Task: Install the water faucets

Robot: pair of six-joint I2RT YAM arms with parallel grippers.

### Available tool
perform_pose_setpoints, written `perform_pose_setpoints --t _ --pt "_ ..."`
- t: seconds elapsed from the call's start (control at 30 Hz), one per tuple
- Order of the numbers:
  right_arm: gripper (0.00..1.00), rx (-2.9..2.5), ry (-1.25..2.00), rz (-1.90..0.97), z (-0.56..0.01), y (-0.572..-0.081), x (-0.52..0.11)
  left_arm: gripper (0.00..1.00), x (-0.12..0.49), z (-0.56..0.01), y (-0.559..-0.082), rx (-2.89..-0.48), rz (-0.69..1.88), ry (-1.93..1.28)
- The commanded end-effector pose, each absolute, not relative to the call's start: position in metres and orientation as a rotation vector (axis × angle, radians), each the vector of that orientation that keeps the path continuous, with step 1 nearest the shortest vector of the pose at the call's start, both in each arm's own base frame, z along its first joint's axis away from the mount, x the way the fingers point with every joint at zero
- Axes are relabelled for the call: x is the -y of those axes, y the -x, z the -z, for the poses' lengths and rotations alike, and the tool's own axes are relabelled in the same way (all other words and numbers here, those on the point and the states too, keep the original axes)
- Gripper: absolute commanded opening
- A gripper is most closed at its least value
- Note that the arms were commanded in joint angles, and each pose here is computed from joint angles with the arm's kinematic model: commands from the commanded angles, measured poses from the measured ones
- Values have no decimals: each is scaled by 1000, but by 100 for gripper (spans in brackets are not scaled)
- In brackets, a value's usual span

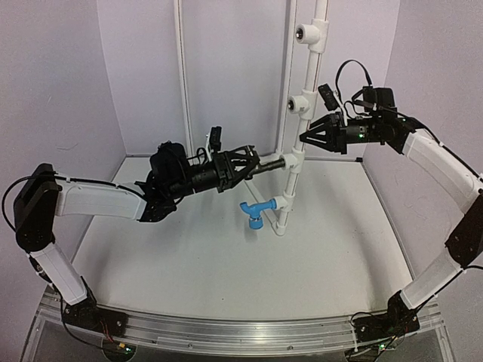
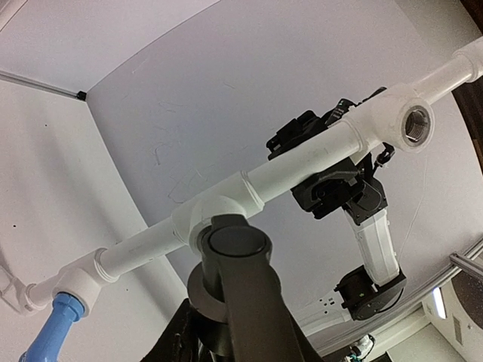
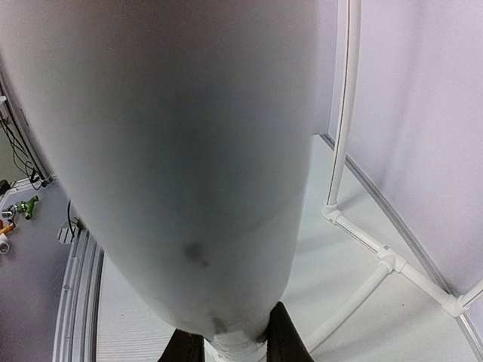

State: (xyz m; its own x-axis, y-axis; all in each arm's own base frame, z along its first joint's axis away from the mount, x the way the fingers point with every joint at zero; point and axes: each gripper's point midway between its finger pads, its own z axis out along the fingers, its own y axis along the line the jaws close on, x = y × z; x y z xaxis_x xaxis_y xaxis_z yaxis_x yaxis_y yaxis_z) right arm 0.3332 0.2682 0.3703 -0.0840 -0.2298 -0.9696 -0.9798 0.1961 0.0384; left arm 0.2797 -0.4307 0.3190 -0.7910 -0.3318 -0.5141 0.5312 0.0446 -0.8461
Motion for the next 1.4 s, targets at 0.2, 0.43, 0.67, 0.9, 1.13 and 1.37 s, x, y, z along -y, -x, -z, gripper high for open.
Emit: perform_pose_setpoints --t 0.2,0.43,0.67,0.9,1.13,1.37 --pt "0 -1582 1148 -1050 -368 -320 -278 0 454 -347 -250 -1650 1841 -410" --pt "0 -1580 1149 -1045 -368 -320 -278 0 458 -346 -246 -1656 1810 -484" --pt "0 -1576 1149 -1048 -371 -320 -279 0 455 -343 -240 -1617 1708 -606" --pt "0 -1577 1148 -1056 -371 -318 -278 0 455 -333 -238 -1544 1518 -781" --pt "0 -1579 1149 -1050 -370 -317 -277 0 457 -346 -240 -1434 1367 -903" --pt "0 -1577 1151 -1054 -370 -318 -278 0 459 -342 -236 -1368 1179 -1057"
